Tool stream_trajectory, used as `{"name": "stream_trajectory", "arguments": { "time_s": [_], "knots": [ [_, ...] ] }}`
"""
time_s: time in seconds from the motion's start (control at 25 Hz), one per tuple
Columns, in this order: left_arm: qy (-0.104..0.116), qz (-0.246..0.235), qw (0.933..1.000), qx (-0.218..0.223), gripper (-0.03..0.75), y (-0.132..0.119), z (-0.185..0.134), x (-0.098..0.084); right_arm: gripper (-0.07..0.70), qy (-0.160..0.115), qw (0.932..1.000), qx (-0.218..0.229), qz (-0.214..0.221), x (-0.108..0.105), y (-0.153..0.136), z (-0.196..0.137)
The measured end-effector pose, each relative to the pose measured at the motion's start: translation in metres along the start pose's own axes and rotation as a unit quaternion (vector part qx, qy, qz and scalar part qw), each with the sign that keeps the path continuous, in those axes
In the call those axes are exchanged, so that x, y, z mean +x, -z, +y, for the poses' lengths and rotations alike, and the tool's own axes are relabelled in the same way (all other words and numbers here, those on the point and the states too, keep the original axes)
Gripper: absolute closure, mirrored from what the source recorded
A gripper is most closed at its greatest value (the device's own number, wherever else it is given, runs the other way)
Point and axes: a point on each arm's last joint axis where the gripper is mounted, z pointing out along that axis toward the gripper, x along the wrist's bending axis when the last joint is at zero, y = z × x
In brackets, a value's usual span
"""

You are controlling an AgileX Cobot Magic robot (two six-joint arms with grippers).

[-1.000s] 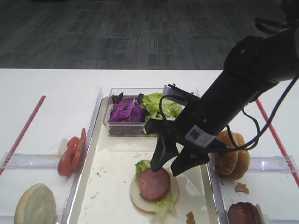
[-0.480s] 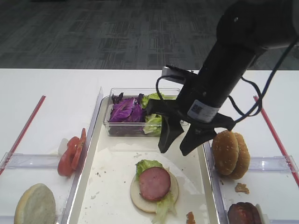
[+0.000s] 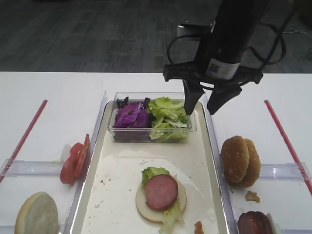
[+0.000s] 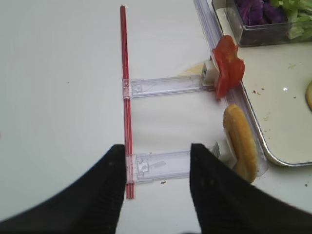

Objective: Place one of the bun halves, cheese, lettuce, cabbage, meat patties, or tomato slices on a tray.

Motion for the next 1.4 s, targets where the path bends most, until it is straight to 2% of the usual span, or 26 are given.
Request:
{"name": "stream_trajectory", "arguments": {
  "time_s": [0.2,0.4,0.56,0.84,1.12,1.4],
  "knots": [
    [0.000,0.000,1.0000,0.000,0.419,0.000,0.000,0.000,0.253,-0.002,1.0000,-0.003,-0.005,0.000,0.002,0.001],
    [0.000,0.000,1.0000,0.000,0.419,0.000,0.000,0.000,0.254,0.007,0.9995,-0.006,-0.030,-0.005,0.002,0.002],
    [0.000,0.000,1.0000,0.000,0.419,0.000,0.000,0.000,0.254,-0.003,0.9994,-0.009,-0.033,-0.014,0.005,0.004],
    [0.000,0.000,1.0000,0.000,0.419,0.000,0.000,0.000,0.254,-0.054,0.9971,-0.011,-0.052,-0.070,0.013,0.004],
    [0.000,0.000,1.0000,0.000,0.420,0.000,0.000,0.000,0.254,-0.106,0.9912,-0.025,-0.076,-0.125,0.034,-0.012],
    [0.000,0.000,1.0000,0.000,0.419,0.000,0.000,0.000,0.255,-0.117,0.9879,-0.046,-0.091,-0.146,0.053,-0.019]
  ]
}}
